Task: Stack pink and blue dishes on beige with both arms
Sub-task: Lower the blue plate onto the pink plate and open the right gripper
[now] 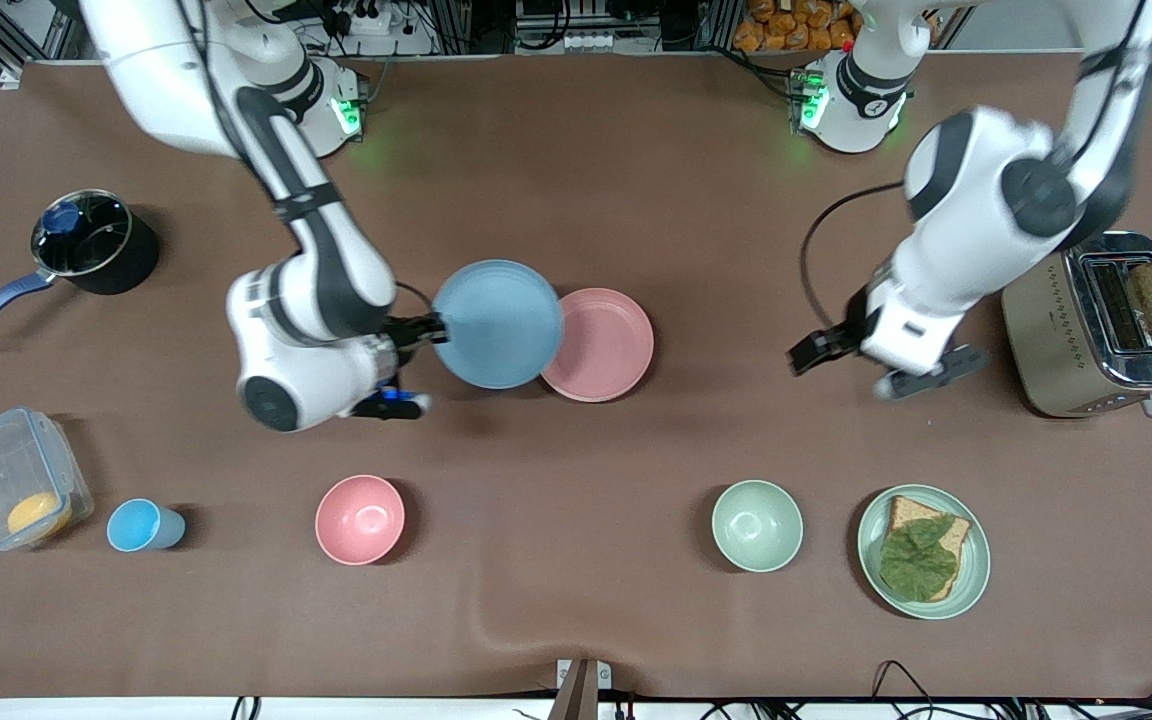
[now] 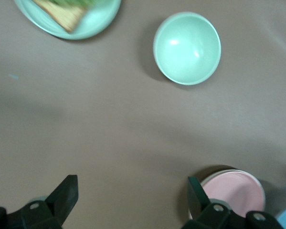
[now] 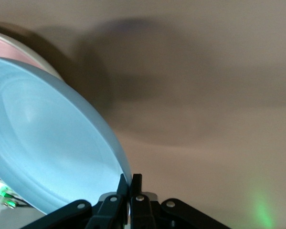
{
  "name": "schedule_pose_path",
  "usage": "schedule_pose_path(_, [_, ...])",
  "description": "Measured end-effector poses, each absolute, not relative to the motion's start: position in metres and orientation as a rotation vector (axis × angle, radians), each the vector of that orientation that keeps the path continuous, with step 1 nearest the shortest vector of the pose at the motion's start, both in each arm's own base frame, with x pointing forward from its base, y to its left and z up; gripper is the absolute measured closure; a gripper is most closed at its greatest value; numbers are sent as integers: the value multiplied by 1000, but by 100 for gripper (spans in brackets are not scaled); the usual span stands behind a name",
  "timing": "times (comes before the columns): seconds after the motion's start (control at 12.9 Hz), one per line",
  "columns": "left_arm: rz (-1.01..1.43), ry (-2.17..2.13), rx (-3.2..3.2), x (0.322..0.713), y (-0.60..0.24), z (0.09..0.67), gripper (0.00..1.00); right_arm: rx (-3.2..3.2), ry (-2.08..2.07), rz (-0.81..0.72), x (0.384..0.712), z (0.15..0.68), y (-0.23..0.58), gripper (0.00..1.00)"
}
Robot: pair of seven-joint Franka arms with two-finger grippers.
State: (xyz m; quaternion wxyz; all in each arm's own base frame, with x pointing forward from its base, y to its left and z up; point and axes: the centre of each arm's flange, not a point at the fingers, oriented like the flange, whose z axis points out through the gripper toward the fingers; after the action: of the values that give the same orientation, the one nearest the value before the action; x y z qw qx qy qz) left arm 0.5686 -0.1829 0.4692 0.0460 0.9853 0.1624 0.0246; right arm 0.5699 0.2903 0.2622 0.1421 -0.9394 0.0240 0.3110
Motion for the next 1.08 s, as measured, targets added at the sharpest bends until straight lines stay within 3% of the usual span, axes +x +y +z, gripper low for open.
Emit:
schedule_pose_path(0.31, [86, 461, 3147, 564, -174, 553, 0, -2675, 66, 858, 552, 239, 352, 96])
schedule_pose_path(0.85, [127, 378, 3196, 564, -173, 581, 0, -2684, 80, 797, 539, 199, 388, 96])
schedule_pose_path(0.93, [128, 381, 3195, 563, -173, 588, 0, -2685, 83, 795, 540, 197, 388, 91])
schedule_pose_path(1.08, [121, 386, 3198, 562, -171, 598, 0, -2685, 83, 786, 542, 198, 388, 69])
